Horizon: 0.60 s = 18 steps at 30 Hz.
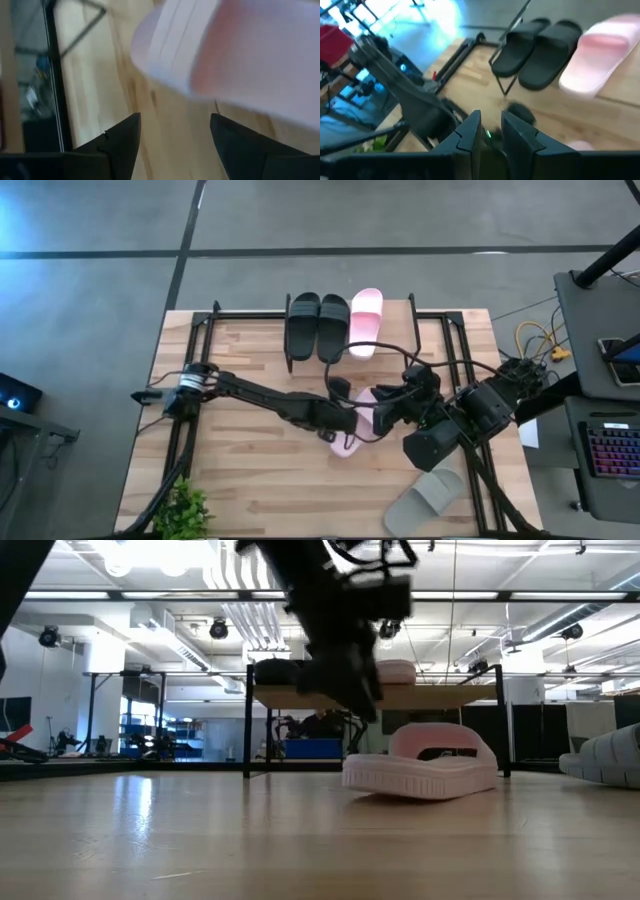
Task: Pick and place slides into the shelf
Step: Put the pink slide on the shelf
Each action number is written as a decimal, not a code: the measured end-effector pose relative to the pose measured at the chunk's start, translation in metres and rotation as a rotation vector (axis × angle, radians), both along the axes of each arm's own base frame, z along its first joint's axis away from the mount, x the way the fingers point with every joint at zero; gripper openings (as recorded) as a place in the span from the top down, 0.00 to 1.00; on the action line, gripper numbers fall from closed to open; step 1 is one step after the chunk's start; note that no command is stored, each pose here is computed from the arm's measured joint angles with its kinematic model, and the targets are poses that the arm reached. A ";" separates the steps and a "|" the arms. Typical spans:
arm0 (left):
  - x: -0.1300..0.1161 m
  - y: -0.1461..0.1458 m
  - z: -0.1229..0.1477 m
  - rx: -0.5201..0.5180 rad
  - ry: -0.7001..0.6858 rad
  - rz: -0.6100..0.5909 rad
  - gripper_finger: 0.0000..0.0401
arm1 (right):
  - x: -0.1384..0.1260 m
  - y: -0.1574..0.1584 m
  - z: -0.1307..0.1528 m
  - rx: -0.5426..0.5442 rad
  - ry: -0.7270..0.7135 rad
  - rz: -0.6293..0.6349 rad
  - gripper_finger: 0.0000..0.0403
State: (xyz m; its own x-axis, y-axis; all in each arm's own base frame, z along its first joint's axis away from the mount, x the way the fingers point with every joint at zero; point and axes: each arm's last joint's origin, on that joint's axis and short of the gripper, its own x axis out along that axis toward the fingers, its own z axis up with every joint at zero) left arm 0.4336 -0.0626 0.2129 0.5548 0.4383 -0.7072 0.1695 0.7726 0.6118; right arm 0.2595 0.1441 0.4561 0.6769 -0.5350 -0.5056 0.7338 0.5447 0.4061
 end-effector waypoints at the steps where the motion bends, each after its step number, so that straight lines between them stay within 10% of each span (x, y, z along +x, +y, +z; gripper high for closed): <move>1: -0.005 0.001 0.005 -0.017 0.007 0.024 0.44 | 0.000 0.001 0.000 0.017 0.011 0.012 0.83; 18: -0.187 -0.012 0.028 -0.313 -0.223 0.199 0.44 | 0.006 0.041 -0.069 0.198 0.320 0.092 0.83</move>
